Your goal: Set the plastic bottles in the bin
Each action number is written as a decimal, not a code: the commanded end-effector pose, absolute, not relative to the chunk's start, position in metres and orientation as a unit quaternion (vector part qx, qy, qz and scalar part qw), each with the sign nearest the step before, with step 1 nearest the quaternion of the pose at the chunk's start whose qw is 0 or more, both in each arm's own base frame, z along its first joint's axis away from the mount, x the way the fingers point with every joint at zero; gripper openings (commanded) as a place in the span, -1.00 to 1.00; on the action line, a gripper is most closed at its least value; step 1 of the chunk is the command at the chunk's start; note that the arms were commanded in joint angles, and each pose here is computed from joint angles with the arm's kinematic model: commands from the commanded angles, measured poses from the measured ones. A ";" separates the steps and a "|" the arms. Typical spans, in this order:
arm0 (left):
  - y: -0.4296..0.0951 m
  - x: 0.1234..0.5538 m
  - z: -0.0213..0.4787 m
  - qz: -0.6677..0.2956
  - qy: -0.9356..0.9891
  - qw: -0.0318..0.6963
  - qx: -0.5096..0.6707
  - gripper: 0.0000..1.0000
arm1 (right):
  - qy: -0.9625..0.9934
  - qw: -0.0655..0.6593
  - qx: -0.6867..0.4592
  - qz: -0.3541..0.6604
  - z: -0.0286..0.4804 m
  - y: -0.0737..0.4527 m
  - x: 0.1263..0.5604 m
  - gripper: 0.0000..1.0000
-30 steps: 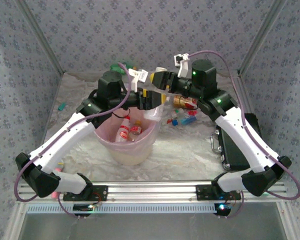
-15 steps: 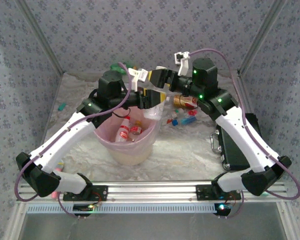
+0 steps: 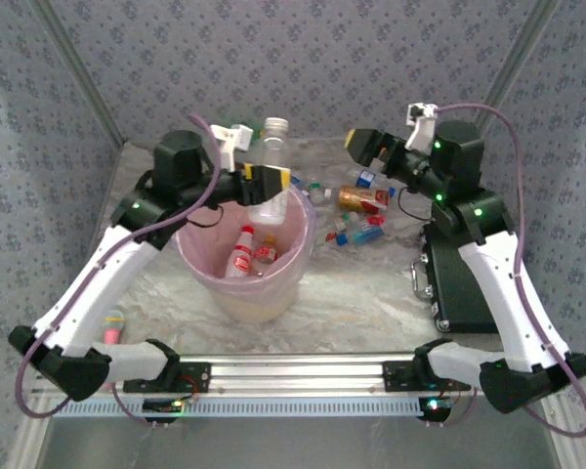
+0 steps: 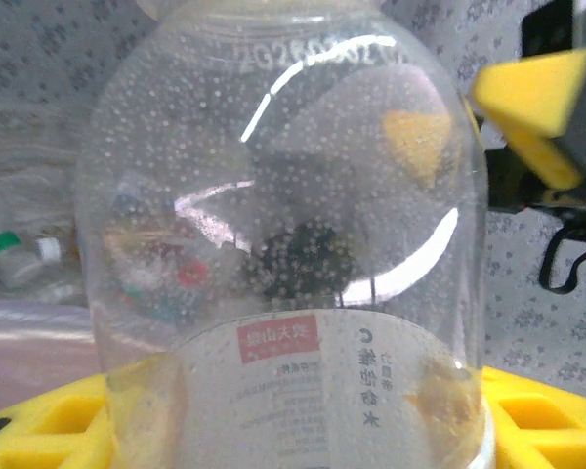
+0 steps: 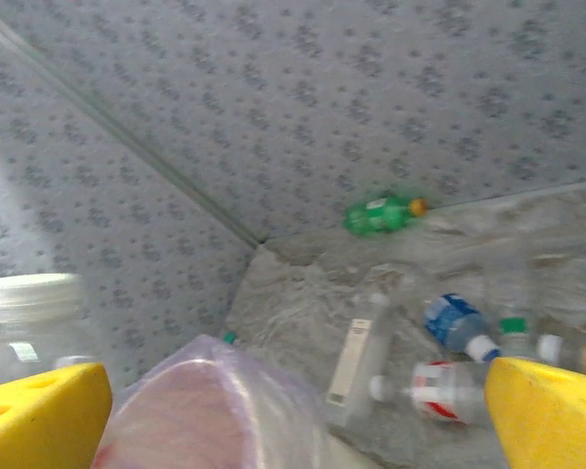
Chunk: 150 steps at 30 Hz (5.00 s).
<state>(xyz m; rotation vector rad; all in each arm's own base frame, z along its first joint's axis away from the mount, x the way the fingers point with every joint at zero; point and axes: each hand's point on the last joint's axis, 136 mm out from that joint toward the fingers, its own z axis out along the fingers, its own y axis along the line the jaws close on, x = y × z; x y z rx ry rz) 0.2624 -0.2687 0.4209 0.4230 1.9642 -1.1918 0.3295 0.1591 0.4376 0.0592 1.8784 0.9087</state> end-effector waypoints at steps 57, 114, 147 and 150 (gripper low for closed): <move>-0.194 0.240 0.141 -0.104 0.957 0.225 0.151 0.33 | 0.917 0.298 0.162 0.211 0.203 0.094 0.315 1.00; -0.195 0.226 0.364 -0.250 0.850 0.436 0.161 1.00 | 0.877 0.254 0.390 0.119 0.042 0.069 0.425 0.64; -0.279 0.234 0.414 -0.432 0.779 0.403 0.210 1.00 | 0.858 0.394 0.280 0.177 0.225 0.041 0.349 0.02; -0.287 0.238 0.414 -0.444 0.776 0.397 0.209 0.99 | 0.849 0.414 0.255 0.205 0.256 0.049 0.341 0.02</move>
